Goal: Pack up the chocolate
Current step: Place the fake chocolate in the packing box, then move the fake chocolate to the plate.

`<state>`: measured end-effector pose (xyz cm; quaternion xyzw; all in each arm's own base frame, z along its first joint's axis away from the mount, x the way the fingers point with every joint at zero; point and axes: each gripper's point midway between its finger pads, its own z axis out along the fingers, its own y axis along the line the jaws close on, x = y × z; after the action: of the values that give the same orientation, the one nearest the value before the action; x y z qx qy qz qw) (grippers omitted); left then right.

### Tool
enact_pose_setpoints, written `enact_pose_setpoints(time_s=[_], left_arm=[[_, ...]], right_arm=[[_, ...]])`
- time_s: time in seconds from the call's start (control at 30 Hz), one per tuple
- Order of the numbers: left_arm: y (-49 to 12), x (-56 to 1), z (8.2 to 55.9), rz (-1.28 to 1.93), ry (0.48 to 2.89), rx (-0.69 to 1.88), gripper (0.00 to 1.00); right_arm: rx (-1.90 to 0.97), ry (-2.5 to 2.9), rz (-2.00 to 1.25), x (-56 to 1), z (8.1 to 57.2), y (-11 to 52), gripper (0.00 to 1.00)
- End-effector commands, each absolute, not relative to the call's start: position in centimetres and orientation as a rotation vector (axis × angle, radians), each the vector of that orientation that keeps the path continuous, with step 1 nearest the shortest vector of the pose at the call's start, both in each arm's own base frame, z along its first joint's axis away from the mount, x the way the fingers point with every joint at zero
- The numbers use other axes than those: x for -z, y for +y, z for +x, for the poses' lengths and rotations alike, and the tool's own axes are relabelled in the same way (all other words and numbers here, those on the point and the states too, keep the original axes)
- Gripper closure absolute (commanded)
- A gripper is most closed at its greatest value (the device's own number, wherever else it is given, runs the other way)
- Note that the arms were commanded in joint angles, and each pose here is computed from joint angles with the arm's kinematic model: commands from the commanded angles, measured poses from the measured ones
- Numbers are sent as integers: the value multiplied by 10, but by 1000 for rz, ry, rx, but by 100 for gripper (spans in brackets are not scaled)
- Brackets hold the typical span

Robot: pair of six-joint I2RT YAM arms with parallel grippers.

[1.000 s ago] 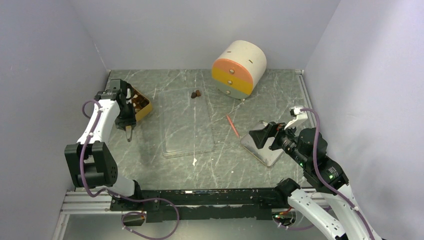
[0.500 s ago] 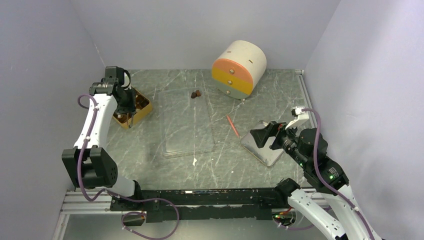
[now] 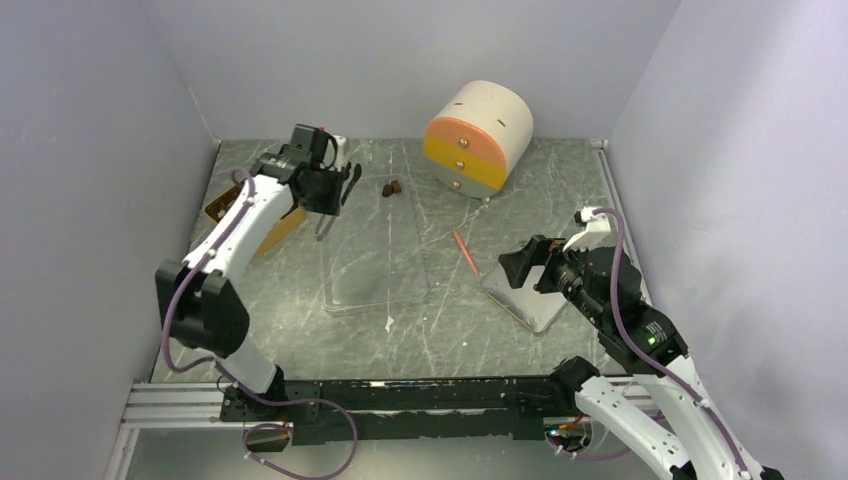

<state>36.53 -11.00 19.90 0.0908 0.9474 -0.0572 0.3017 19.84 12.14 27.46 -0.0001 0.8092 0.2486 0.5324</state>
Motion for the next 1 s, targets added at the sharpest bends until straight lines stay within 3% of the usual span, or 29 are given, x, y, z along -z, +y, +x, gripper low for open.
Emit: enact_pose_setpoints(time_s=[0.0,0.97], left_arm=[[-134,-175,387,360,2510,161,67],[-177,-94,429,521,2548,154,62]], right_arm=[[-576,1876,26,-294,203,117,0],[-550,1893,55,-292,207,114,1]])
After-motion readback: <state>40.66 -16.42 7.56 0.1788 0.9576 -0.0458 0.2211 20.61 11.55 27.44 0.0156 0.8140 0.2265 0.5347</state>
